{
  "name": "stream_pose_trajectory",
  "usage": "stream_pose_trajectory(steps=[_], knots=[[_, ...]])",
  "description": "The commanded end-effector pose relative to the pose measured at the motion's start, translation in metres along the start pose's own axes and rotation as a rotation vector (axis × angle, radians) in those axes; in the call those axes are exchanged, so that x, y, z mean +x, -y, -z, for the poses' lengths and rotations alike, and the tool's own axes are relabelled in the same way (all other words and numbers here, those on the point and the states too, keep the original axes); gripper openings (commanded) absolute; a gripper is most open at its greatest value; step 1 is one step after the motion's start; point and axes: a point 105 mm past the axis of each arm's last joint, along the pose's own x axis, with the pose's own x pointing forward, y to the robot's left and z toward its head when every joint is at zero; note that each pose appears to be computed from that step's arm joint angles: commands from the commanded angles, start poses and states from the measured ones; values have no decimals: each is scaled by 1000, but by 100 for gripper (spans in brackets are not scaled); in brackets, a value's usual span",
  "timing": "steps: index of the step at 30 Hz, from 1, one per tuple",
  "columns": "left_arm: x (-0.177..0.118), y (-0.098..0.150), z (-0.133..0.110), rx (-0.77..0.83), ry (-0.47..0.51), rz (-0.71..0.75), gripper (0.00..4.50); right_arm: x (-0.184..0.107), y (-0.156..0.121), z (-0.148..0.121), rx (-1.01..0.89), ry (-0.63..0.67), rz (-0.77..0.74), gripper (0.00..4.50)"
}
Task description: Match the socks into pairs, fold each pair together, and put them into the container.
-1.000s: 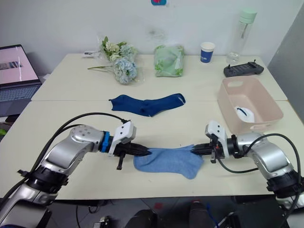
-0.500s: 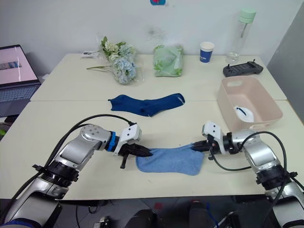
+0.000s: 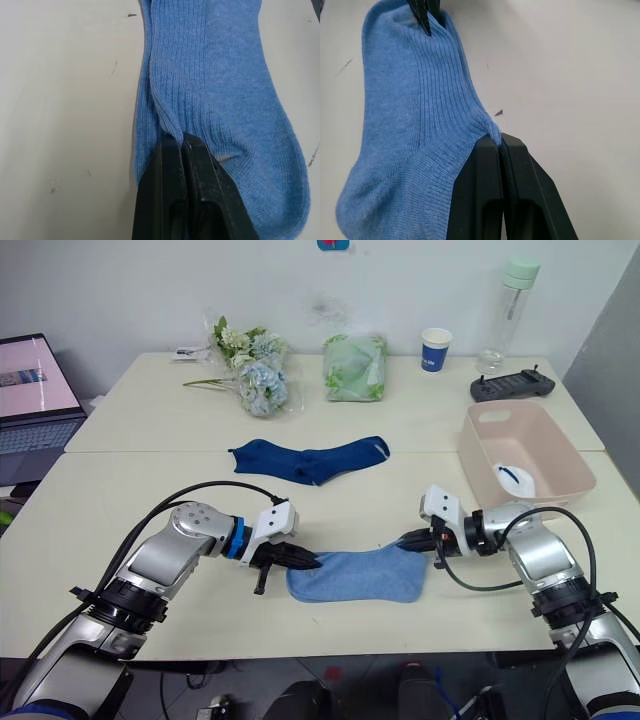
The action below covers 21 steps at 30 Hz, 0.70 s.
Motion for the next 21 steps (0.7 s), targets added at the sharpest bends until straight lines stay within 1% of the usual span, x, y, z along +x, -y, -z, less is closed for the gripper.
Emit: stream_pose_trajectory(steps=[1, 5, 6, 8, 10, 11, 14, 15, 16, 18, 19, 21], knots=[[-4, -2, -4, 21, 13, -23, 0, -2, 2, -10, -47, 21, 5, 8], [-6, -3, -6, 19, 27, -29, 0, -1, 4, -13, -33, 43, 16, 8], [-6, -4, -7, 18, 34, -34, 43, -1, 5, -15, -27, 55, 24, 51], [-11, -4, -10, 7, 47, -41, 91, -6, 9, -20, -29, 79, 57, 102], [-14, -5, -13, 0, 58, -53, 156, -12, 12, -25, -36, 99, 86, 173], [-17, -6, -15, -5, 70, -66, 185, -16, 14, -31, -18, 132, 101, 207], [-26, -8, -20, -16, 83, -100, 274, -24, 8, -46, 7, 205, 103, 310], [-30, -8, -20, -18, 86, -114, 308, -25, 4, -50, -3, 216, 100, 315], [-34, -6, -22, -17, 88, -121, 332, -27, 0, -55, -14, 225, 99, 315], [-43, -4, -27, 1, 103, -144, 332, -28, -8, -63, -30, 244, 101, 315], [-45, -4, -32, 18, 129, -166, 332, -27, -11, -66, -38, 255, 105, 315], [-45, -11, -51, 63, 232, -256, 332, -23, -16, -68, -74, 267, 131, 315]])
